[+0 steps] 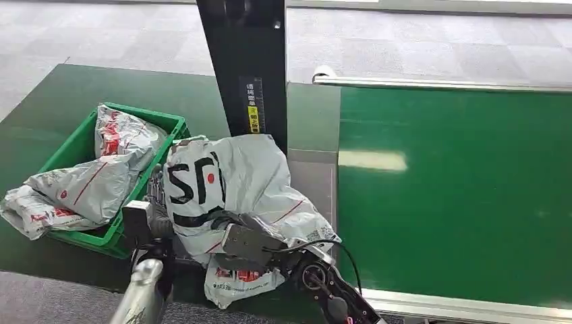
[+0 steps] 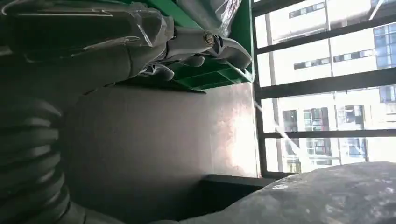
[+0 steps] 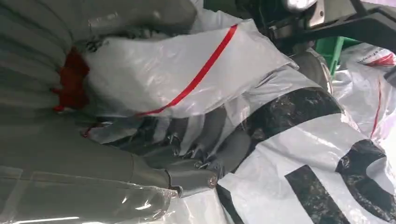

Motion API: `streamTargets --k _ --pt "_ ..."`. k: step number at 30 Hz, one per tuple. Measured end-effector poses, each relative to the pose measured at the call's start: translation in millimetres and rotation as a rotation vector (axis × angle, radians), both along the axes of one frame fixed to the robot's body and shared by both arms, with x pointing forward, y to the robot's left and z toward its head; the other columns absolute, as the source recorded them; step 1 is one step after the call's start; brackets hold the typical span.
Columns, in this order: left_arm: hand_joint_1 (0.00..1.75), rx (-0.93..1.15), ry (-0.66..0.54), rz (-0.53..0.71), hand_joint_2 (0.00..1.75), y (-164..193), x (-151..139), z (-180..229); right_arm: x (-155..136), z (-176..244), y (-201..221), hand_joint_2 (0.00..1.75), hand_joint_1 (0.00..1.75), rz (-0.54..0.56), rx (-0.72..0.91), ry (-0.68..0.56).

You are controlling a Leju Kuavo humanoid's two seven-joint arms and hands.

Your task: Moved the parcel from conveyor to table for the left to box.

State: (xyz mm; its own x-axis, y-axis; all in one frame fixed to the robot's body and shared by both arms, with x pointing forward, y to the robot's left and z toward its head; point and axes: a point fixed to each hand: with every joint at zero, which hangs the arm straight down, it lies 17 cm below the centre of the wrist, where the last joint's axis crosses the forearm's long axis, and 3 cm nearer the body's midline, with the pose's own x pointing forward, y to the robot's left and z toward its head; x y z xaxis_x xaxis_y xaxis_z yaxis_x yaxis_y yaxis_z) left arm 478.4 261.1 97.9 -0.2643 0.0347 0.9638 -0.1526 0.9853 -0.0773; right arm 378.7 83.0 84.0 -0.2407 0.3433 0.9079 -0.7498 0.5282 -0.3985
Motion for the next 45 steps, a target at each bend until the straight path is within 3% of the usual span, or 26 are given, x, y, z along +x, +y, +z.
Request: streamTargets --k 5,8,13,18,26,28,29,31,32,45 --pt "0.00 0.011 0.003 0.004 1.75 1.8 -2.5 -1.9 6.8 3.2 -5.3 1.75 0.00 -0.033 0.001 -0.042" --pt "0.00 0.042 0.008 0.014 1.75 4.4 -7.1 -4.7 18.5 27.1 -17.6 1.75 0.00 -0.095 0.071 -0.129" --pt "0.00 0.104 -0.015 0.028 1.75 11.7 -17.3 1.4 49.2 87.1 -88.2 1.75 0.00 -0.318 0.223 -0.316" --pt "0.00 0.134 -0.066 0.064 1.75 27.7 -28.3 20.6 59.1 124.4 -164.6 1.75 0.00 -0.491 0.363 -0.409" --pt "0.00 0.135 -0.067 0.066 1.75 28.5 -28.9 21.1 59.2 125.0 -167.0 1.75 0.00 -0.496 0.366 -0.411" --pt "0.00 0.154 -0.127 0.104 1.75 43.7 -44.6 43.6 61.2 135.9 -225.1 1.75 0.00 -0.639 0.427 -0.452" --pt "0.00 0.157 -0.131 0.107 1.75 45.1 -47.2 44.8 60.7 135.0 -230.9 1.75 0.00 -0.654 0.428 -0.454" --pt "0.00 0.208 -0.275 0.190 1.75 68.4 -75.7 100.9 42.6 115.3 -320.6 1.75 0.00 -0.882 0.441 -0.475" --pt "0.00 0.238 -0.312 0.231 1.75 76.4 -82.7 113.8 34.1 107.0 -333.8 1.75 0.00 -0.922 0.438 -0.468" --pt "0.00 0.274 -0.432 0.197 1.75 71.4 -102.7 153.9 17.2 96.1 -359.5 1.75 0.00 -1.005 0.436 -0.465"
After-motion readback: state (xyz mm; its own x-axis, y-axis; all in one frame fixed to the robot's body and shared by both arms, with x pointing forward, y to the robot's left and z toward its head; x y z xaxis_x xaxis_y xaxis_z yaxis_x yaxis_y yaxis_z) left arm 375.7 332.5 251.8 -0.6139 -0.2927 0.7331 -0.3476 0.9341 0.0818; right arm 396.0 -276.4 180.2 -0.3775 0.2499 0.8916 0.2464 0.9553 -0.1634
